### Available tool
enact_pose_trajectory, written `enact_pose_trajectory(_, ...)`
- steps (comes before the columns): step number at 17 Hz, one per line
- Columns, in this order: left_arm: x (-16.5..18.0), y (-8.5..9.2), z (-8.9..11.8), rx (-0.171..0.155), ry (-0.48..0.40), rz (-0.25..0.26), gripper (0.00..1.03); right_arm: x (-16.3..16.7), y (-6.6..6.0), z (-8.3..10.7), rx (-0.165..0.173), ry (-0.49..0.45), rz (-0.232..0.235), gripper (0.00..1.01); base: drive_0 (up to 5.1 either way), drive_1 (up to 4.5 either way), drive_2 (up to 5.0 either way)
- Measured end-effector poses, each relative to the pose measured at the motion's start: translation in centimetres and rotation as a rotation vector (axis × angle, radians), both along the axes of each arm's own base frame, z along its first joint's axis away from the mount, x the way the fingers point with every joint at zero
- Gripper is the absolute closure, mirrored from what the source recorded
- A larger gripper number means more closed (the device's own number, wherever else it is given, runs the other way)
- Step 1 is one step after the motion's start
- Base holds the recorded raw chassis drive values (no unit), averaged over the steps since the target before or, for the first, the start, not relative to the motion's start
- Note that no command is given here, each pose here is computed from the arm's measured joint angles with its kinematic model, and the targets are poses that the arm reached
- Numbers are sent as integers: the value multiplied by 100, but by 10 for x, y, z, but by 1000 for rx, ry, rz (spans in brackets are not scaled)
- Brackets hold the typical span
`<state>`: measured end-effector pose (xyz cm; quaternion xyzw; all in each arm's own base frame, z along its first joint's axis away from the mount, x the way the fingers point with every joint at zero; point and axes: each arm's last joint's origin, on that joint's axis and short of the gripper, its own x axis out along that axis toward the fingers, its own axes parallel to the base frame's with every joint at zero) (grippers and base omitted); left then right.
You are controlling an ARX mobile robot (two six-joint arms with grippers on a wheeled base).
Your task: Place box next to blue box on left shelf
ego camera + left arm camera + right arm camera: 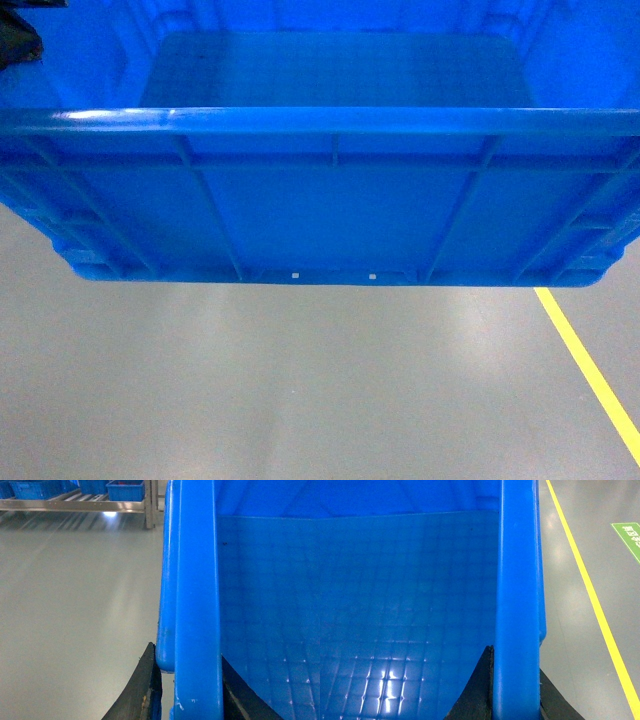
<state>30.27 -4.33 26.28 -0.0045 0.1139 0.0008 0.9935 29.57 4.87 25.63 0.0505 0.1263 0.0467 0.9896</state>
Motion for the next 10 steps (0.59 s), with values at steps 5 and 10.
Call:
enact_pose_trajectory(5, 0, 0, 0, 0, 1, -1, 86, 0, 0, 0, 0, 0, -1, 93, 22, 449, -405)
enact_pose_trajectory(10, 0, 0, 0, 1, 1, 1, 86, 0, 0, 0, 0, 1, 1, 93, 0, 427, -428)
